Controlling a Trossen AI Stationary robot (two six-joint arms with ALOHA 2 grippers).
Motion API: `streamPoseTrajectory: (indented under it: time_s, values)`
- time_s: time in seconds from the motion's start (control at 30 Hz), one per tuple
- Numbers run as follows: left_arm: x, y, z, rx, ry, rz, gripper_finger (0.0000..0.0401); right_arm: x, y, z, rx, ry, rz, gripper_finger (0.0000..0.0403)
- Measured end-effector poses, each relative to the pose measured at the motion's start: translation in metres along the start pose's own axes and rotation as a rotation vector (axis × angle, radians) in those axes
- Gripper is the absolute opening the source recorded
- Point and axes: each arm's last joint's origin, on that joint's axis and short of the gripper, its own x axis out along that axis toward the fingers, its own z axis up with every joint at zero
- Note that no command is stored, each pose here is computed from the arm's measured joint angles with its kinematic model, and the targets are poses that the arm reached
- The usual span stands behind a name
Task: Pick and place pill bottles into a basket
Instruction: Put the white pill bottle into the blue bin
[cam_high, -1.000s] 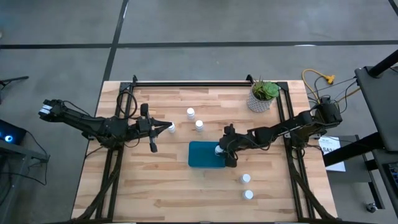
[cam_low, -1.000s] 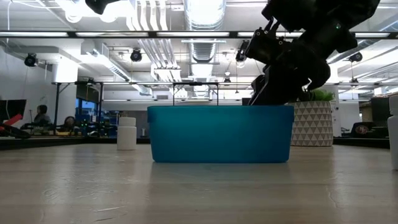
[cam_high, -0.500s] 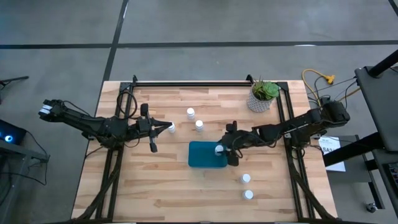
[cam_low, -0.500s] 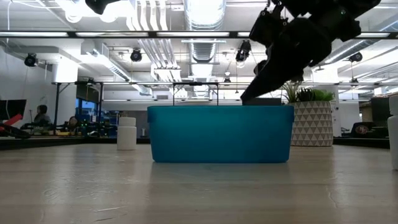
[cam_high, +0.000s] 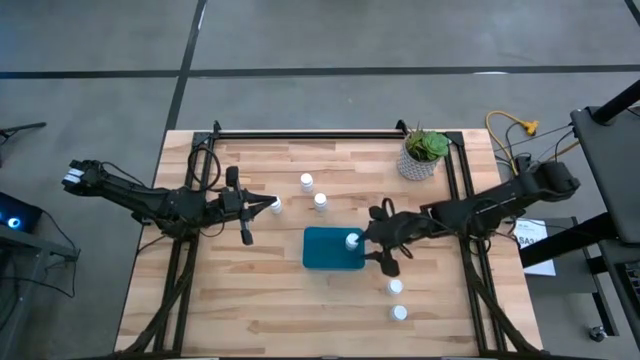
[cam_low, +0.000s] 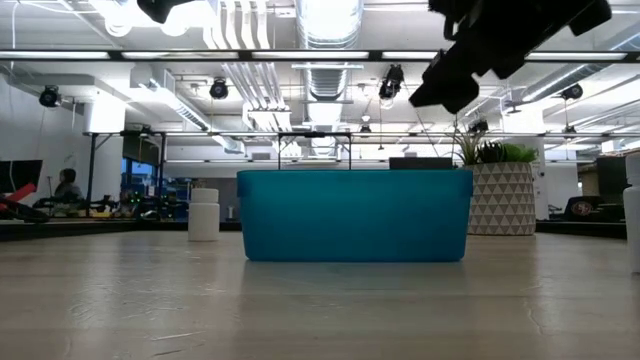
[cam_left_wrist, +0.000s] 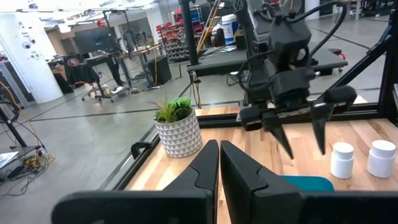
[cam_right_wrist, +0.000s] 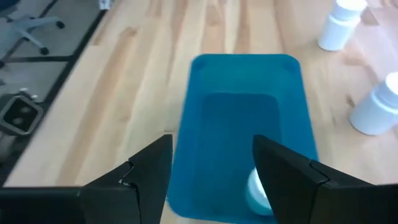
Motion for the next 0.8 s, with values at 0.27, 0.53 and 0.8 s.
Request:
streamPoseTrajectory:
  time_s: [0.27,0.53,0.8]
  values:
    - [0.0,0.0,0.0,0.0,0.0,0.0,0.0,-0.012,0.017,0.001,-0.043,-0.016,0.059,0.0215]
    - [0.0,0.0,0.0,0.0,0.0,0.0,0.0,-0.017,0.03,-0.005,-0.045,0.1,0.072,0.0215]
    - [0.0,0.0,0.0,-0.001,-0.001,0.001,0.0,-0.021,0.051,-0.001,-0.092,0.121,0.123,0.0215]
